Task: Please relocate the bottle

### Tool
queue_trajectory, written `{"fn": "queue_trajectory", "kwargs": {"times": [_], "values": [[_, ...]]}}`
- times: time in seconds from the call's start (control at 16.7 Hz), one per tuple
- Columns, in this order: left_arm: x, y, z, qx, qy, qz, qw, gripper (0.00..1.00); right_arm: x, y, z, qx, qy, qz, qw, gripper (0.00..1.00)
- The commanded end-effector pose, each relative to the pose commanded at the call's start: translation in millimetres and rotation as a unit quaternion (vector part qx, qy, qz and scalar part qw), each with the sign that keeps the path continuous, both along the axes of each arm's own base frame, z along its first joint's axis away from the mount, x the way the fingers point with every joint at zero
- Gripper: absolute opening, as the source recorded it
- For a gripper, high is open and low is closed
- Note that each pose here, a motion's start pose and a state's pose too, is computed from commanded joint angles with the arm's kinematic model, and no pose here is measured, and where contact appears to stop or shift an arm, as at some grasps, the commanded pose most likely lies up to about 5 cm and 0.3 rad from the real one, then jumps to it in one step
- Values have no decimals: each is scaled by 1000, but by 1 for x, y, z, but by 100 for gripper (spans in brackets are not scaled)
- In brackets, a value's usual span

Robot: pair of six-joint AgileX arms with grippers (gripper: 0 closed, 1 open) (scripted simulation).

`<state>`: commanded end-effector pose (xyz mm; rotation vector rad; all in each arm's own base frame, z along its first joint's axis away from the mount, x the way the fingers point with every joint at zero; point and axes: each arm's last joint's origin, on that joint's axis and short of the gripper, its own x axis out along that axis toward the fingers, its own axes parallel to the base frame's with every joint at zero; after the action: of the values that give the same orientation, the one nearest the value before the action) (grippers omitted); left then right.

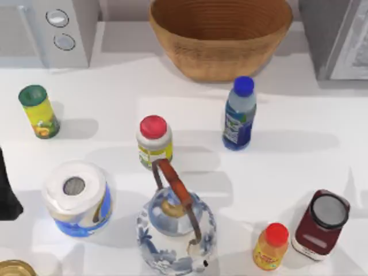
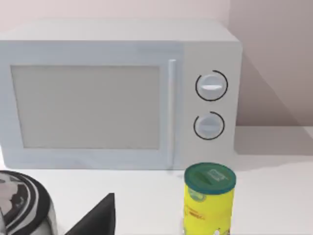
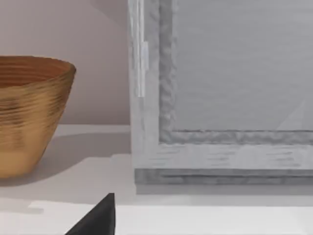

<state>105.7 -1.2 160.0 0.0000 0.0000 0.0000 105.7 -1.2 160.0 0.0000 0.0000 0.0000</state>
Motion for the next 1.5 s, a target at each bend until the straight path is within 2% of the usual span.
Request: {"fn": "queue_trajectory", "kwargs": {"times": [0.24,0.48,0.78,0.96,1.26,1.5], "values": [[0,0,0,0,0,0,1000,100,1,1,3,-2,-1,8,1000,100],[0,0,0,0,0,0,1000,100,12,6,15,-12,1,50,999,100],[0,0,0,0,0,0,1000,100,50,19,16,-28,53,127,990,100],[0,0,0,0,0,0,1000,100,80,32,4,-34,93,182,978,100],[0,0,0,0,0,0,1000,100,123,57,-23,-40,110,275,954,100],[0,0,0,0,0,0,1000,100,146,76,-52,-41,110,332,936,100]]}}
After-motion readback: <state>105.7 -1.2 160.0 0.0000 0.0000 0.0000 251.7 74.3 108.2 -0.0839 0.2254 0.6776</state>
